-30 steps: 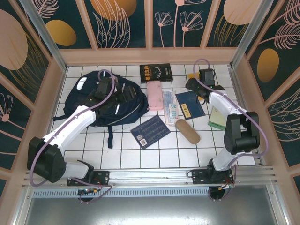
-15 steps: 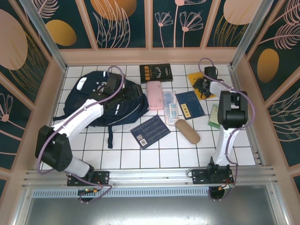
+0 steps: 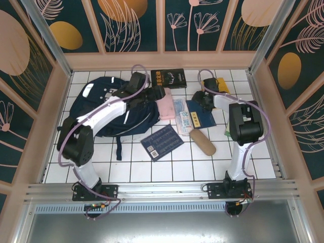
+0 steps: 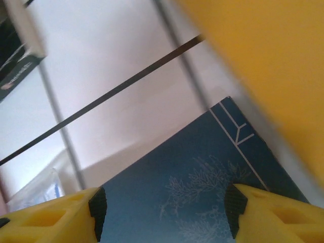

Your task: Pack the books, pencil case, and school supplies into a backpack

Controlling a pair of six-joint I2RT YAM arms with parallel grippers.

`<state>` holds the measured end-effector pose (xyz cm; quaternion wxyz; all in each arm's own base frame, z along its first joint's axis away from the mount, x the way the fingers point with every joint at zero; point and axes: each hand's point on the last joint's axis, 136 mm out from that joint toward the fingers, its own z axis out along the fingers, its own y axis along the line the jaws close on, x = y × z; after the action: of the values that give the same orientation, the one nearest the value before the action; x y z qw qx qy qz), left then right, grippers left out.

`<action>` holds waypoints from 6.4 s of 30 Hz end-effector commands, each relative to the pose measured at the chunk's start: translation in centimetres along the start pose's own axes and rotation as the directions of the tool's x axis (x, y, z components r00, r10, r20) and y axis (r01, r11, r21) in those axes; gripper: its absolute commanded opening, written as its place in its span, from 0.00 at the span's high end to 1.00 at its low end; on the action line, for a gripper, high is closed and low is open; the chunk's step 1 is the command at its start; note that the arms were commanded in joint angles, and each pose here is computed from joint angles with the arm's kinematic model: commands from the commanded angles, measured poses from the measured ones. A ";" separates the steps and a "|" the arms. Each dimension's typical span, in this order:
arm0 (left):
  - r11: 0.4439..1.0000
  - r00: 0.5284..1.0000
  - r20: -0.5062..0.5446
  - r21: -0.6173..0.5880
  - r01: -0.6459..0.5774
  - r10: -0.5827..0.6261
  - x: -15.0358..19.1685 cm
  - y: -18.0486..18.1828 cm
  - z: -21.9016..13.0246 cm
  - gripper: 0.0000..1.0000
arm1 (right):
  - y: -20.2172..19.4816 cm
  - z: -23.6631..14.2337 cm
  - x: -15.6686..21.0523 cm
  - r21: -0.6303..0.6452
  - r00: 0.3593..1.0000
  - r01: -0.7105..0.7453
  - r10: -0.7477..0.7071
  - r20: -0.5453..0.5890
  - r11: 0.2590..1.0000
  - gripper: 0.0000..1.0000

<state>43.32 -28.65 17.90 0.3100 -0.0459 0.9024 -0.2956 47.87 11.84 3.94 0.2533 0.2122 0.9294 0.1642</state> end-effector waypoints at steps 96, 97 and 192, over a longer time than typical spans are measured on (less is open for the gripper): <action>0.926 0.963 -0.264 0.374 0.054 0.050 7.8 -8.6 22.9 0.82 | 2.8 -6.5 -6.9 -0.668 0.996 -0.093 0.075 -0.056 0.738 0.48; 0.924 0.964 -0.262 0.380 0.053 0.053 7.7 -8.8 22.7 0.82 | 3.0 -6.8 -7.0 -0.680 0.996 -0.083 0.069 -0.047 0.729 0.48; 0.732 0.900 -0.334 -0.533 -0.425 0.279 2.9 14.2 -3.2 0.44 | 10.7 -20.6 -0.5 -0.686 0.971 0.214 -0.072 0.230 0.695 1.00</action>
<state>42.48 -19.83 11.06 0.2489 0.0353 0.9674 -0.0301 40.54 16.21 21.01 0.3510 0.0737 0.8207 0.4447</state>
